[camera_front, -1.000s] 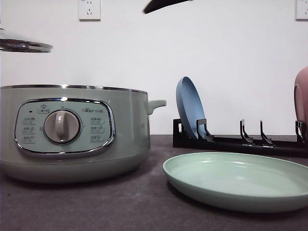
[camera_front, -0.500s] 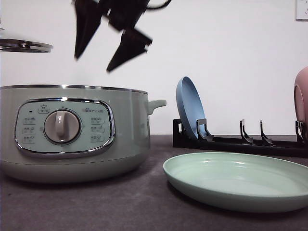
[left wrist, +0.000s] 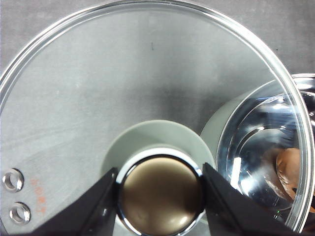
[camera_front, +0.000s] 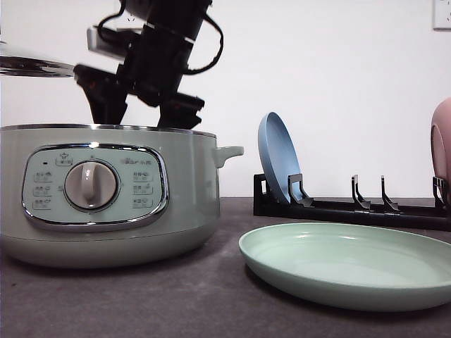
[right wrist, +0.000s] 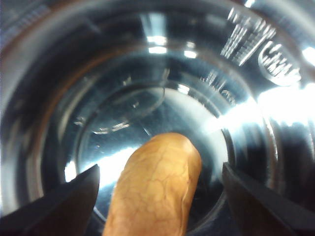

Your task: Transfer potato from steamer to green plate

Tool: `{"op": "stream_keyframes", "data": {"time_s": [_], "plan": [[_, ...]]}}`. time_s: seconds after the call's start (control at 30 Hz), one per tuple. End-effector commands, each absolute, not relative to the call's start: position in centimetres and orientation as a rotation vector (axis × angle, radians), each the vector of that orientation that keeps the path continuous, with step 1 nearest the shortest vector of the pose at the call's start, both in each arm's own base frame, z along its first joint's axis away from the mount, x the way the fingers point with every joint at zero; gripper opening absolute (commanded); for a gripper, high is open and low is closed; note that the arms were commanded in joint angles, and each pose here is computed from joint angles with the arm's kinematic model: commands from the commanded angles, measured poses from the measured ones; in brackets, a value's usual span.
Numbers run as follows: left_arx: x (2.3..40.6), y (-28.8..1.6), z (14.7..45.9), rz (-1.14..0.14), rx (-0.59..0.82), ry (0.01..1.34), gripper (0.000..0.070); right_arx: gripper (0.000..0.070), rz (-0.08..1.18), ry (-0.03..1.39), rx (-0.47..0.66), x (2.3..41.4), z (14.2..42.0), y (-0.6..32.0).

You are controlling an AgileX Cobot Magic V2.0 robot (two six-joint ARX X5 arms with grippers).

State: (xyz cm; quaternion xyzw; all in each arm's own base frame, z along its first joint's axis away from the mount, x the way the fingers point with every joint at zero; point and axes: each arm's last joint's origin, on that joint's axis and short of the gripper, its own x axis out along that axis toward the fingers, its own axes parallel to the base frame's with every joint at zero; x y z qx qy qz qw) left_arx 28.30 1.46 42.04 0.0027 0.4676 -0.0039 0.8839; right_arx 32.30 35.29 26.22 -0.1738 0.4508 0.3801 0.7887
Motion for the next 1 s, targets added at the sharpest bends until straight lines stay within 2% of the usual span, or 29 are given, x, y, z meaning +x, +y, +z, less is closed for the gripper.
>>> {"op": "stream_keyframes", "data": {"time_s": [0.0, 0.97], "plan": [[28.1, 1.5, 43.5, -0.007, 0.004, 0.896, 0.0001, 0.0496, 0.831, 0.959, -0.383, 32.3, 25.8, 36.1], [28.1, 1.5, 43.5, -0.007, 0.004, 0.895, 0.0001, 0.0490, 0.826, 1.052, -0.420, 32.1, 23.1, 36.9]]}}
